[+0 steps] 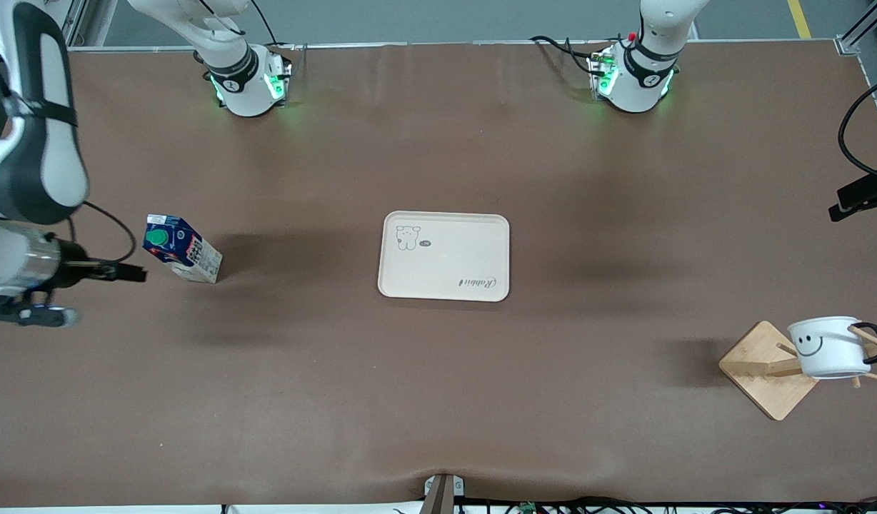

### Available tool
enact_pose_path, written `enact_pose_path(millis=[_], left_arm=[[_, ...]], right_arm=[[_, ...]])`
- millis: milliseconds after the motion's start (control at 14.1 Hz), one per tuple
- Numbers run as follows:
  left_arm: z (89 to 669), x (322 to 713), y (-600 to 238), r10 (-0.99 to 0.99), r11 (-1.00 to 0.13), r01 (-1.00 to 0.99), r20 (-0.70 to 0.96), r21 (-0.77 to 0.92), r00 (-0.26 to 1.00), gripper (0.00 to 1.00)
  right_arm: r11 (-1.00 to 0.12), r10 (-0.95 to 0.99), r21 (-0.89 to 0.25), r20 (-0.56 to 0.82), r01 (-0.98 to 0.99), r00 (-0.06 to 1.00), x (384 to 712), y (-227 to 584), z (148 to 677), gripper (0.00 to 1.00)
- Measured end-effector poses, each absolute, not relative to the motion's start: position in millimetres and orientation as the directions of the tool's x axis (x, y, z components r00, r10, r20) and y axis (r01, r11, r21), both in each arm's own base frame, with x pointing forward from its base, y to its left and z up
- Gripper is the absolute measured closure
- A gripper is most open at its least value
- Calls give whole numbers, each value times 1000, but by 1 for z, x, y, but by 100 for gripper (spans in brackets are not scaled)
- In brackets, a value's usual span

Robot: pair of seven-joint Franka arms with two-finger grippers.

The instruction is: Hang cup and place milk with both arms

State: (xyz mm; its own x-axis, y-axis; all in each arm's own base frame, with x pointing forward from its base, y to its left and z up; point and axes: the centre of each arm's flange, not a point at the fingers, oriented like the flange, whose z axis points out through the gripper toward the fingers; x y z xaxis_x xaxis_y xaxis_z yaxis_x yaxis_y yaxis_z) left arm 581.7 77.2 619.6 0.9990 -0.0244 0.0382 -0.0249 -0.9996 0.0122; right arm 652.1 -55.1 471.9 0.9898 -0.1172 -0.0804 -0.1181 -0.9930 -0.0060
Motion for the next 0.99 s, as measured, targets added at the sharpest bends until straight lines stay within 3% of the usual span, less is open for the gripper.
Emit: enact_pose_path(millis=[212,425,566,708,991], left_arm=[[631,582,75,-28,-1000,-28,61,9,998,0],[635,583,62,-52,-999,-52,69,0,996,0],[641,583,34,-94,-995,-92,75,-31,993,0],[646,576,3,-101,-993,-98,51,-61,994,0],[653,561,-18,-102,-991,-100,22,-85,994,0]], right_arm=[[-996,-89,-12,219,-89,972,693,-40,546,0],[-997,-71,-12,506,-75,860,728,-34,581,0],[-996,-78,-10,501,-85,862,729,-41,581,0],[-996,-85,-8,374,-88,924,716,-42,580,0],[-998,-70,-14,125,-69,990,657,-27,620,0]])
